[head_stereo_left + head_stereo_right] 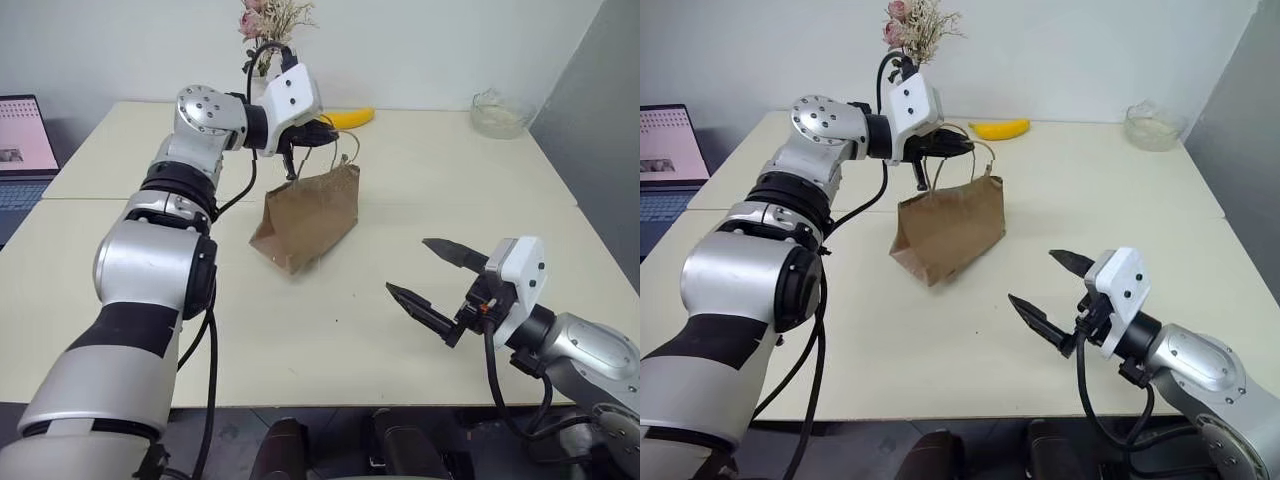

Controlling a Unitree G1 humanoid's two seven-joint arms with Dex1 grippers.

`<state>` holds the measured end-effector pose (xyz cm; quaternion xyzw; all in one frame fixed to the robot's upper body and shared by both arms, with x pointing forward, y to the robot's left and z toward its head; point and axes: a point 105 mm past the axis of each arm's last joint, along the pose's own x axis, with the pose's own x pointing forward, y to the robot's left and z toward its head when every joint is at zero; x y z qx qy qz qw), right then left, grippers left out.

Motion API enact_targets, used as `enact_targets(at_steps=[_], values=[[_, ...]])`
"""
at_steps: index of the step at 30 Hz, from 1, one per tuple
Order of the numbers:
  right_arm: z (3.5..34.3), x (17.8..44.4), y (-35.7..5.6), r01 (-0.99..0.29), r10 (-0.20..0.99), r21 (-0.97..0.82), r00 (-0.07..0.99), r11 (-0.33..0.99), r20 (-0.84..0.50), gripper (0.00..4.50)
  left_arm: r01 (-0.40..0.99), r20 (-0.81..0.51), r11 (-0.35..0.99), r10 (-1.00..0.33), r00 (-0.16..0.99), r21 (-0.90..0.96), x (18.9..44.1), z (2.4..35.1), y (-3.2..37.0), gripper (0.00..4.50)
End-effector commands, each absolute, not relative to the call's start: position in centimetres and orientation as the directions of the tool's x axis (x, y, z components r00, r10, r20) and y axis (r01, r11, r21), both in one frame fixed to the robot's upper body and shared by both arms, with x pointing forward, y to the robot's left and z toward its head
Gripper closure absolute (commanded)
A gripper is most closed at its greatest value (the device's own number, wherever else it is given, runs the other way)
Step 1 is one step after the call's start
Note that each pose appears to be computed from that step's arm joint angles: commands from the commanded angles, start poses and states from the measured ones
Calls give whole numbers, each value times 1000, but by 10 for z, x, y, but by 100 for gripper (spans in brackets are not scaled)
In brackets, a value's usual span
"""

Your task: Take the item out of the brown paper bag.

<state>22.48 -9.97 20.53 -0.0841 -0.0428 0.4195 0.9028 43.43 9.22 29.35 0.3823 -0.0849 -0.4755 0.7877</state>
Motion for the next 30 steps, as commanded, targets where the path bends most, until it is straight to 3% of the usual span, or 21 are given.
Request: enact_targets(at_steps=[1,11,19,30], values=[[223,209,-91,-769,803,-255,594,586,52,0,604,-116,268,-846,520,750,426,338,82,447],[221,212,-95,-747,777,-257,629,614,29,0,649,-136,200,-893,429,734,418,334,61,447],[221,215,-97,-719,747,-243,664,651,35,0,625,-221,154,-849,479,765,427,304,61,447],[221,215,-96,-718,744,-243,667,652,25,0,607,-218,175,-828,516,775,432,297,63,447]])
